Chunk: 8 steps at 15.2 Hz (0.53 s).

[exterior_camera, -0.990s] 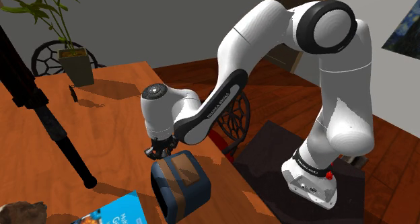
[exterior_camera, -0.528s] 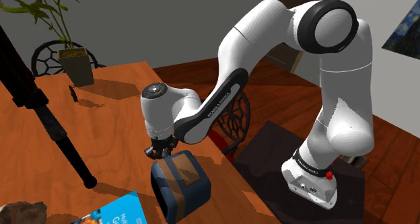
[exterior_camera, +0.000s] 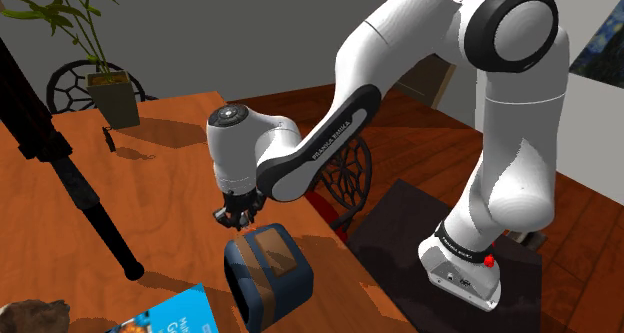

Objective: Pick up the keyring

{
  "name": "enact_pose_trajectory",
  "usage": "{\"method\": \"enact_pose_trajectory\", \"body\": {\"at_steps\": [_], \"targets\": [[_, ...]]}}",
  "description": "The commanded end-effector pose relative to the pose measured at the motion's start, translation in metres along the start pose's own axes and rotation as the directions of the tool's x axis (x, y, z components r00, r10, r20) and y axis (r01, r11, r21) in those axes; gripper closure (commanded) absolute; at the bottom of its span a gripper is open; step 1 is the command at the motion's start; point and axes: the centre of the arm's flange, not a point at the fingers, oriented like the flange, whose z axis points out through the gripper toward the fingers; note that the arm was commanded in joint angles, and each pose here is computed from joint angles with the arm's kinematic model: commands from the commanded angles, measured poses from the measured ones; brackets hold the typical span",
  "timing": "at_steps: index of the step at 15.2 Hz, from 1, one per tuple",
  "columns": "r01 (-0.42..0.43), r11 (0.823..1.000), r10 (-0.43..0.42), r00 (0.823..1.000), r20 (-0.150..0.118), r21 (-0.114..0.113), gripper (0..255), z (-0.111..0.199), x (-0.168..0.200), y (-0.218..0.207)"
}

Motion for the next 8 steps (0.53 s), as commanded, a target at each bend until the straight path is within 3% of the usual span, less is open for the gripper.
{"method": "enact_pose_trajectory", "body": {"at_steps": [1, 8], "targets": [[0.000, 1.000, 0.000, 1.000, 0.000, 0.000, 255, -0.010, 0.001, -0.001], [0.000, 1.000, 0.000, 1.000, 0.000, 0.000, 255, -0.037, 0.003, 0.001]]}}
